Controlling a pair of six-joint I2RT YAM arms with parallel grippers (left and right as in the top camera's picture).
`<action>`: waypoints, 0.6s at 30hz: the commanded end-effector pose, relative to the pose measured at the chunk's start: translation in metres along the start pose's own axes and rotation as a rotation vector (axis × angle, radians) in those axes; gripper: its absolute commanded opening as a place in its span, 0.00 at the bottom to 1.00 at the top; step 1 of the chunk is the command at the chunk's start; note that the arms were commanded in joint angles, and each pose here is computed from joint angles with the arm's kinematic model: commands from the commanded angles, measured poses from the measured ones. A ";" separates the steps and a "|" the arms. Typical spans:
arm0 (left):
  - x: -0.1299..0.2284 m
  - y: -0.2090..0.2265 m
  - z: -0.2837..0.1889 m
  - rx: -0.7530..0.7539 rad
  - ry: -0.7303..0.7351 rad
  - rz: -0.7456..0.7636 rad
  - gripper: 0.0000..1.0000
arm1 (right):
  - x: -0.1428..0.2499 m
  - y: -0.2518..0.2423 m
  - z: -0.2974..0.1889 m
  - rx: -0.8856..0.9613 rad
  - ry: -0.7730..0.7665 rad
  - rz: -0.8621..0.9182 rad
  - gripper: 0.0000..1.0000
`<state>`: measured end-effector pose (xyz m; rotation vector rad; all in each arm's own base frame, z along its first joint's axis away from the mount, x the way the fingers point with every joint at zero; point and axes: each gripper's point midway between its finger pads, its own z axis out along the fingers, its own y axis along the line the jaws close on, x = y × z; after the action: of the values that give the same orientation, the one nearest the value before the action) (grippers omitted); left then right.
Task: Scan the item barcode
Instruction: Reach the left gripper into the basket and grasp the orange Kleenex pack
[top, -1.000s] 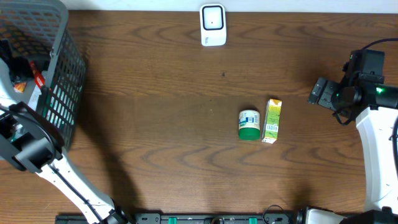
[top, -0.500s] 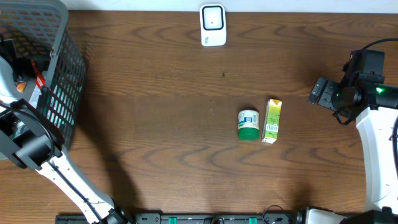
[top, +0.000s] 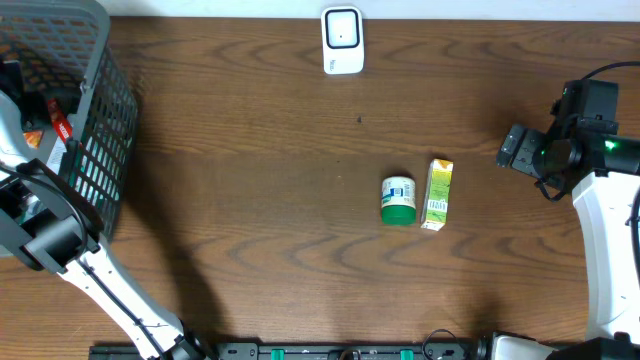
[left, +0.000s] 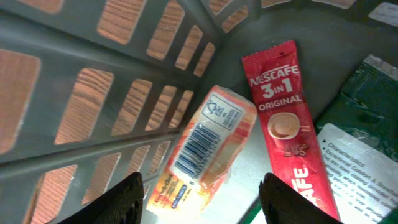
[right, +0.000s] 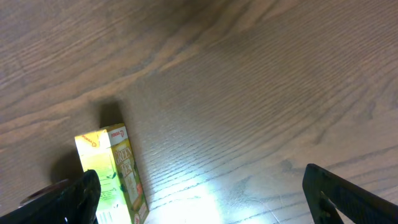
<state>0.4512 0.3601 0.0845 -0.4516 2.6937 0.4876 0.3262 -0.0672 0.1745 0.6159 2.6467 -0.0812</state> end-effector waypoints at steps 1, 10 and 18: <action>0.008 0.009 0.008 -0.023 0.024 0.014 0.61 | -0.002 -0.003 -0.002 0.011 -0.009 -0.004 0.99; 0.016 -0.001 0.020 0.031 0.033 0.009 0.41 | -0.002 -0.003 -0.002 0.011 -0.009 -0.004 0.99; 0.024 -0.004 0.025 0.038 0.056 0.009 0.38 | -0.002 -0.003 -0.002 0.011 -0.009 -0.004 0.99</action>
<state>0.4440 0.3642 0.0717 -0.4442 2.7166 0.4749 0.3262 -0.0672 0.1745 0.6159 2.6467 -0.0812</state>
